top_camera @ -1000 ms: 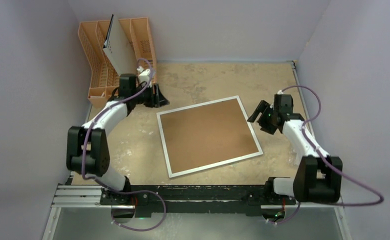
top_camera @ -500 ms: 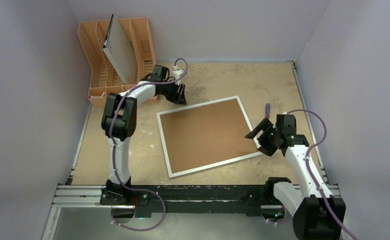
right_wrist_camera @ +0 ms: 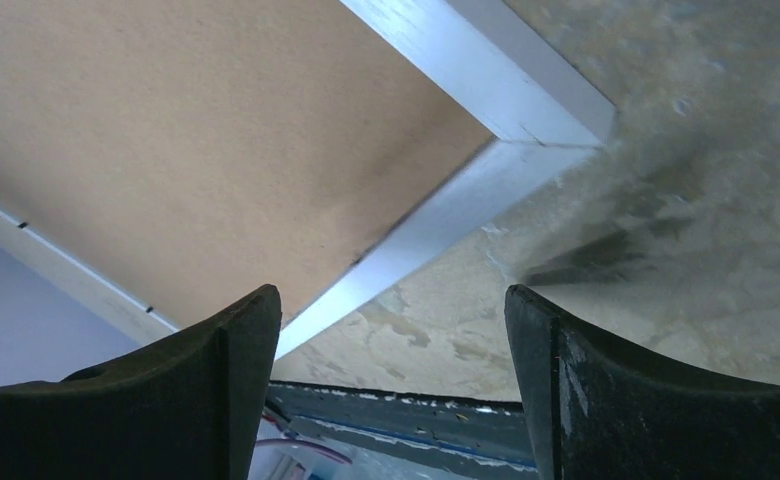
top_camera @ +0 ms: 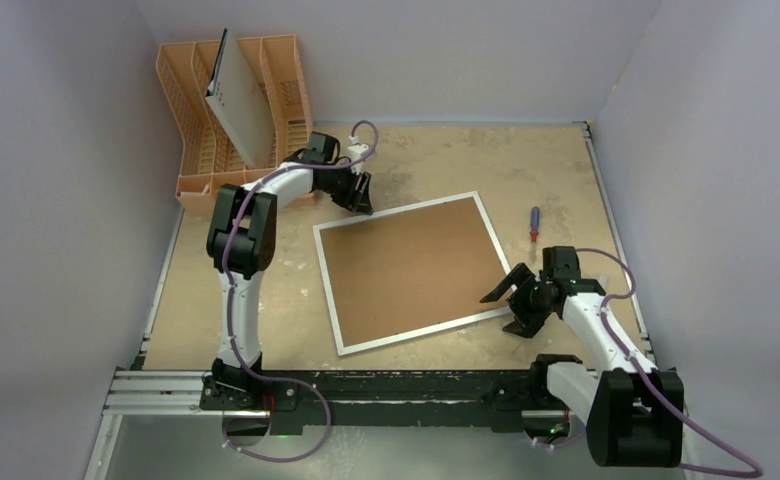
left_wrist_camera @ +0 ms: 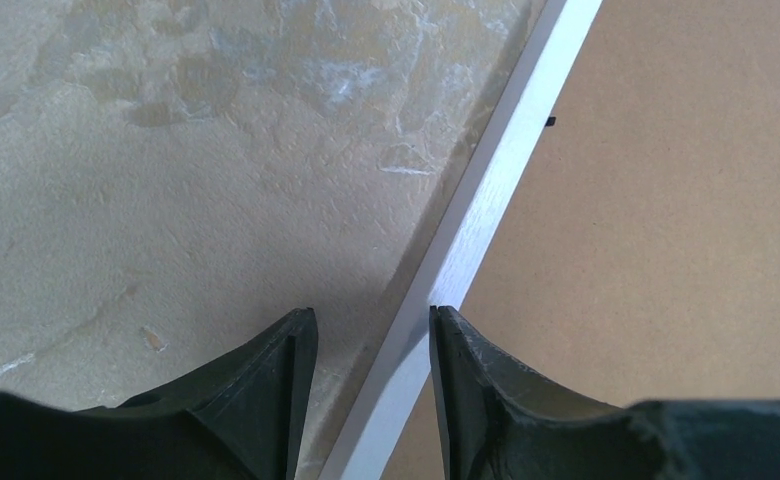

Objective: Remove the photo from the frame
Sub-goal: Adjust the photo frame at the center of the board.

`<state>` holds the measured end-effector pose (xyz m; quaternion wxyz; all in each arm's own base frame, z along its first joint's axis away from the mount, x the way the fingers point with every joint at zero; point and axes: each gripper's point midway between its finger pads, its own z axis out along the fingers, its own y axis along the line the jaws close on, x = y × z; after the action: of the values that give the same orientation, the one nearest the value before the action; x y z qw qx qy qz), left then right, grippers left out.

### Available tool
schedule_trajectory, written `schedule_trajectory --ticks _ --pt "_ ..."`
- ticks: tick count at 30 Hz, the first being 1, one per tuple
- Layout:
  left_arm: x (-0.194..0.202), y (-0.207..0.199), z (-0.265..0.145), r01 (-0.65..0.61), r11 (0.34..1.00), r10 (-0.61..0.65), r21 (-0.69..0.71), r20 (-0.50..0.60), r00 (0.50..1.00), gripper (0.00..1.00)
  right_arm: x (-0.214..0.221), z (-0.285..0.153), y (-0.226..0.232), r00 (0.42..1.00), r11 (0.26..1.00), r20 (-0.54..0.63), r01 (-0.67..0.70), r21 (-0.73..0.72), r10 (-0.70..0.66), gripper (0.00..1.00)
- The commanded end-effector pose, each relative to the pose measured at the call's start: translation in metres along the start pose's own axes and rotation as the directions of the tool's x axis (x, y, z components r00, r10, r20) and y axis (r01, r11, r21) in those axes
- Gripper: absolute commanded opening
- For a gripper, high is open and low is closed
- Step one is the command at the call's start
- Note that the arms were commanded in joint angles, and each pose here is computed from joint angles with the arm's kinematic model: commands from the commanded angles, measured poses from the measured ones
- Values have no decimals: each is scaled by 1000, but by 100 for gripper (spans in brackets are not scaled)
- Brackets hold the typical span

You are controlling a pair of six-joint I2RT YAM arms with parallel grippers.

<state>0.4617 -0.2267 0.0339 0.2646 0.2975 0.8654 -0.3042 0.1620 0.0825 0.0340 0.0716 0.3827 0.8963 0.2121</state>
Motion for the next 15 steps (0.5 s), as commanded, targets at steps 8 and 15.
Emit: schedule_trajectory --ticks 8,15 --pt "55 -35 -8 85 988 -74 128 -94 993 48 -64 10 78 984 960 179 24 -280 27 86" --pt "88 -50 -20 195 976 -182 98 -129 975 47 -98 17 117 978 946 194 129 -299 -72 86"
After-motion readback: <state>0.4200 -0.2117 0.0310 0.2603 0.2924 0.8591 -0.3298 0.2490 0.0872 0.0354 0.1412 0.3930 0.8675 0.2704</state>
